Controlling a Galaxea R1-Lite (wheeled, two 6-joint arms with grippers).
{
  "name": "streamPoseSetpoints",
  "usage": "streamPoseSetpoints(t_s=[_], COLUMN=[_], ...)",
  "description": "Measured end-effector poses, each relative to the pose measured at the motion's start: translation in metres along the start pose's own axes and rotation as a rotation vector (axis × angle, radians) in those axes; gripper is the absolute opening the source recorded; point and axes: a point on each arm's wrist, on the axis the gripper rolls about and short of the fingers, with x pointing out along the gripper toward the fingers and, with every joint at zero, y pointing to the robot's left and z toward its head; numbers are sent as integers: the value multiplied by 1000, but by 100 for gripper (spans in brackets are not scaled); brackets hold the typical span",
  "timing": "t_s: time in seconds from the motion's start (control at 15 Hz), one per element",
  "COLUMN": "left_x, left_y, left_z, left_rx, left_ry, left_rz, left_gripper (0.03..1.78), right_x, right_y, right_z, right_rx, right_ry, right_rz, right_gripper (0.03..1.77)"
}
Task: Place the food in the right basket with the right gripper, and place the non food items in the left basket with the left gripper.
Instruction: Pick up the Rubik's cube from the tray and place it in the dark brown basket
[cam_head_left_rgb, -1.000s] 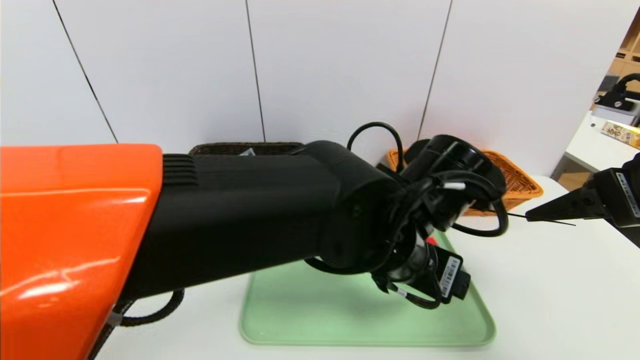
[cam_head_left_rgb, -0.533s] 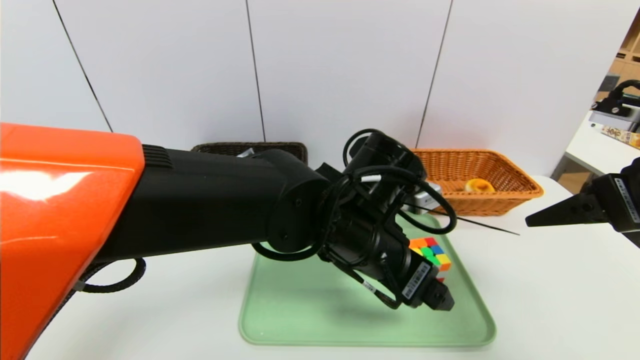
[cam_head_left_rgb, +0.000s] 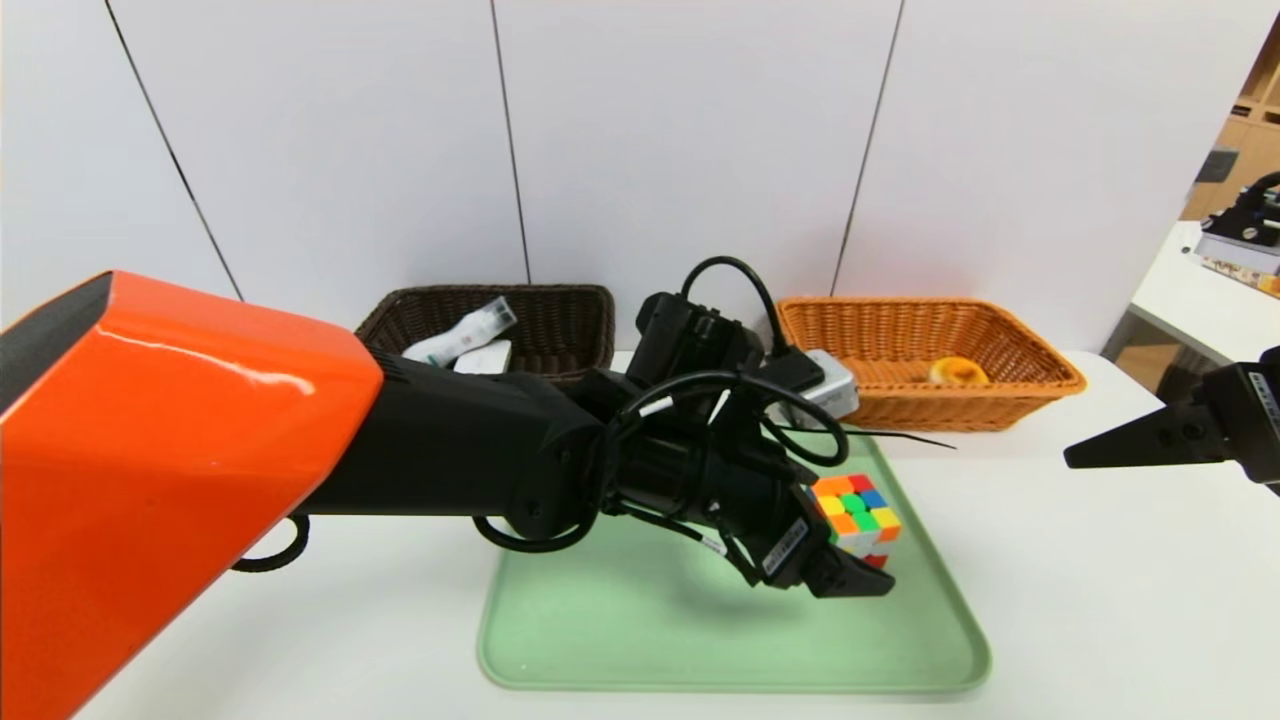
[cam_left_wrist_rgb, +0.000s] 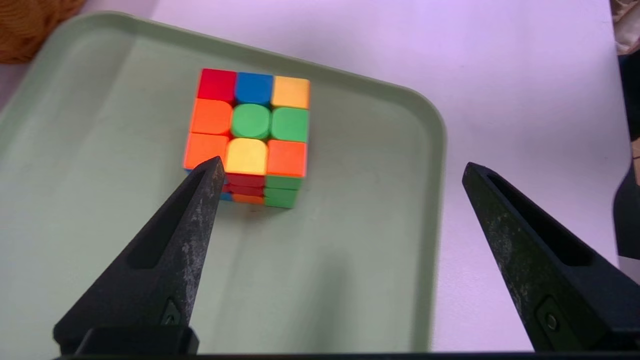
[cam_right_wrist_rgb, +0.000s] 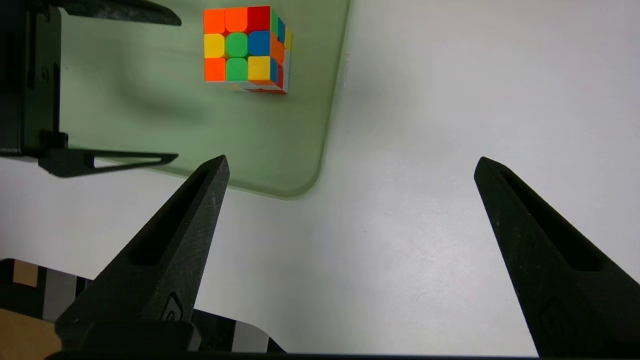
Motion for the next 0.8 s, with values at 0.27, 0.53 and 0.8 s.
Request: streamPoseSetpoints(t_s=[0.27, 0.53, 0.8], left_x=[15, 29, 40], left_y=[10, 18, 28], left_z=[-6, -14, -25], left_rx=[42, 55, 62], left_ry=[-53, -63, -53], left_rz=[19, 29, 44], left_gripper=[169, 169, 169], right_x=[-1, -1, 1], right_y=[0, 1, 1], right_z=[-3, -4, -5], right_rx=[-1, -2, -1], right_ry=[1, 6, 14], right_rz=[2, 4, 5], right_gripper=[170, 170, 170])
